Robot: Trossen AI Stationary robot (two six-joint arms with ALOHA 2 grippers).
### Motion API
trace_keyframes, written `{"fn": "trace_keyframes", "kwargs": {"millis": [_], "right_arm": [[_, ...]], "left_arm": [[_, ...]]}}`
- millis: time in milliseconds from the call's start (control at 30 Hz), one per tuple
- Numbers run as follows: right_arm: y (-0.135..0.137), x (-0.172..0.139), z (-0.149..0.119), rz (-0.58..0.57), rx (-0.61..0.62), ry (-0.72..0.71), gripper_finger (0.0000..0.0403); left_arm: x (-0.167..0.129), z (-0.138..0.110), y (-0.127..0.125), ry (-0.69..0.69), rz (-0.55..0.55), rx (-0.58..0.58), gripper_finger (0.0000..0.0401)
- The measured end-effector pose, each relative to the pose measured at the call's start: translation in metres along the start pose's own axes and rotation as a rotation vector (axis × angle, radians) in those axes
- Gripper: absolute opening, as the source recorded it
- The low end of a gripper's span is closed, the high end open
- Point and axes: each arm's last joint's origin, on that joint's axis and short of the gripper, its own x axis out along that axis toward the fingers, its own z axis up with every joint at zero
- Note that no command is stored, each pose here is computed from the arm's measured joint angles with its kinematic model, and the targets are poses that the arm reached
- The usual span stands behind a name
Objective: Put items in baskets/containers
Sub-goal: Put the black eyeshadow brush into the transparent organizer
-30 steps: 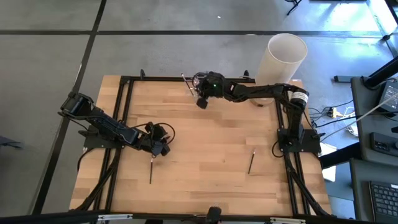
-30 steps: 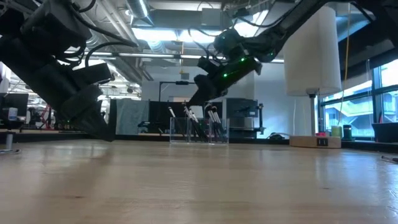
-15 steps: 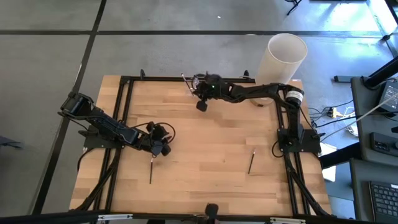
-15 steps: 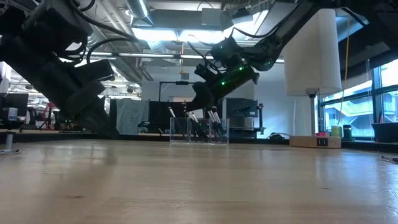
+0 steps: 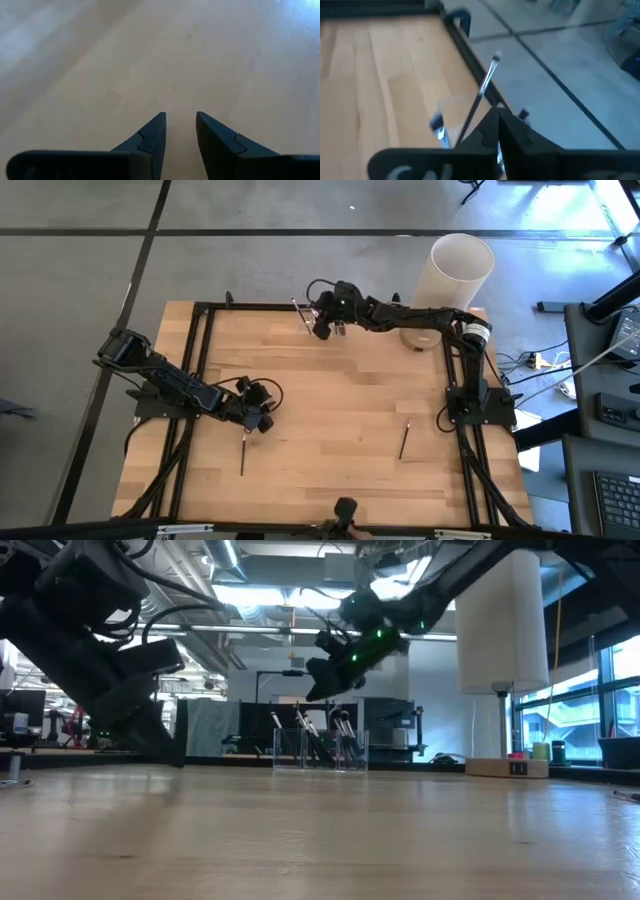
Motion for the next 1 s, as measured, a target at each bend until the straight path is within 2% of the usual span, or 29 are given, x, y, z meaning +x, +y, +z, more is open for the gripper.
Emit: {"fn": "trace_keyframes", "kwargs": {"millis": [100, 167, 267, 367, 467, 600, 667, 800, 1000], "right_arm": [[0.007, -0.023, 0.023, 0.020, -0.053, 0.115, 0.0004], [0.013, -0.045, 0.039, 0.056, -0.021, 0.214, 0.0005], [0.027, -0.076, 0.050, 0.123, 0.122, 0.434, 0.0017], [0.045, -0.103, 0.051, 0.126, 0.265, 0.698, 0.0030], [0.068, -0.128, 0.041, 0.069, 0.277, 0.920, 0.0044], [0.097, -0.160, 0.019, -0.154, 0.192, 1.177, 0.0064], [0.113, -0.171, 0.013, -0.200, 0.196, 1.155, 0.0078], [0.141, -0.192, -0.002, -0.161, 0.286, 1.086, 0.0113], [0.147, -0.217, -0.051, -0.263, 0.360, 1.217, 0.0175]], "left_arm": [[-0.001, -0.004, 0.000, 0.064, -0.034, 0.000, 0.0102], [-0.002, -0.008, 0.000, 0.094, -0.028, 0.006, 0.0102], [-0.004, -0.011, 0.001, 0.100, -0.003, 0.022, 0.0102], [-0.005, -0.013, 0.002, 0.101, 0.011, 0.069, 0.0102], [-0.005, -0.011, 0.003, 0.096, 0.017, 0.113, 0.0102], [-0.007, -0.007, 0.003, 0.102, 0.002, 0.121, 0.0102], [-0.010, -0.005, 0.002, 0.118, -0.029, 0.116, 0.0102], [-0.018, -0.010, 0.004, 0.171, -0.039, 0.126, 0.0102], [-0.034, -0.012, 0.010, 0.197, -0.013, 0.110, 0.0102]]}}
